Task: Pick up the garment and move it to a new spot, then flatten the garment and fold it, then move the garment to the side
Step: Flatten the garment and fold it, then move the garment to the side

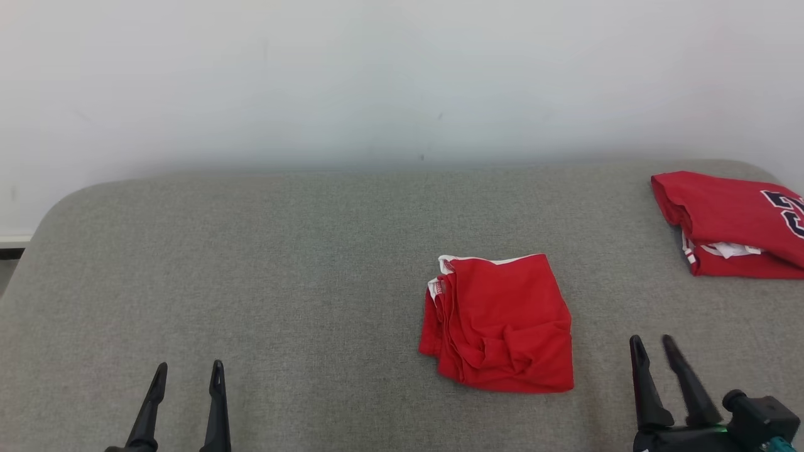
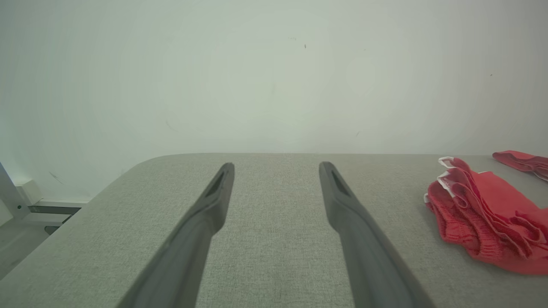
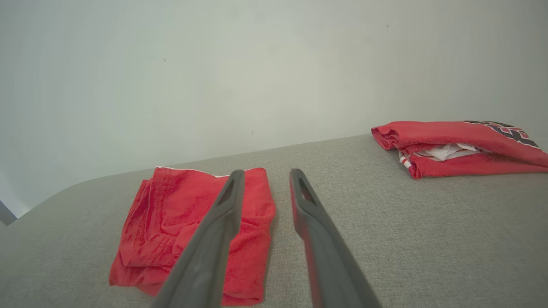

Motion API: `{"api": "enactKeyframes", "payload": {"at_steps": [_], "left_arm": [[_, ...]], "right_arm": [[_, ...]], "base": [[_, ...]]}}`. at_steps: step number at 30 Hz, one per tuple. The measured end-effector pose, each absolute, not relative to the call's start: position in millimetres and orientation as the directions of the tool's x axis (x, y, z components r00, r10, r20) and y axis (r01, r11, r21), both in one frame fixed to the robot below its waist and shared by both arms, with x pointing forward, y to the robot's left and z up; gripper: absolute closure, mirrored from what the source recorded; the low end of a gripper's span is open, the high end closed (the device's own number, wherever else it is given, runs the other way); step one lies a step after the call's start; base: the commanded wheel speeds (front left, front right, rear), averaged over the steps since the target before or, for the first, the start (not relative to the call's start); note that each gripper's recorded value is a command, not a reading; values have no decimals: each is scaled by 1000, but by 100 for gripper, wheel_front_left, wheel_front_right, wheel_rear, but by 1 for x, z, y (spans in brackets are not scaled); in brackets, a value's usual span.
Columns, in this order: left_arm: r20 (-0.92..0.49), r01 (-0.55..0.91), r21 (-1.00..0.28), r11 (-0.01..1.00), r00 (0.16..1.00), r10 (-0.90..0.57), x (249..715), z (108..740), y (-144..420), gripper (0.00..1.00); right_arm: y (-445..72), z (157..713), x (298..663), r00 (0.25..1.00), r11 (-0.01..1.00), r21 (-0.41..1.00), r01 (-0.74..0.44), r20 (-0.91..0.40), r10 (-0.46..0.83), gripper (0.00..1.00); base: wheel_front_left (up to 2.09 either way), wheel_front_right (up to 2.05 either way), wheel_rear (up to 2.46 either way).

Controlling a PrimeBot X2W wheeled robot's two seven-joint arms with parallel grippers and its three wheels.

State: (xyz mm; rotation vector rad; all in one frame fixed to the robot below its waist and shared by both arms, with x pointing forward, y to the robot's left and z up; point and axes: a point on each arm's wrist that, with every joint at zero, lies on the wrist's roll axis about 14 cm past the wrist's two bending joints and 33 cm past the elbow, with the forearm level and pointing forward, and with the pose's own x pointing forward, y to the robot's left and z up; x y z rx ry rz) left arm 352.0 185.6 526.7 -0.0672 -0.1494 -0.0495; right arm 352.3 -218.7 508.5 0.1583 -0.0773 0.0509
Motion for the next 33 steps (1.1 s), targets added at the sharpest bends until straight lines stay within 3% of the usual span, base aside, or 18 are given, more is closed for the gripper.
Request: {"api": "enactKeyframes", "payload": {"at_steps": [13,33], "left_arm": [[150,56,-40,998,988,-49,344,527,187,0],[127,31,-1,1000,991,-31,334,520,198,0]], "right_arm": [[-220,515,333,994,991,131,-37,108,23,0],[-205,513,332,993,992,107,-70,101,59,0]], "base": [[0,0,0],[0,0,0]]}}
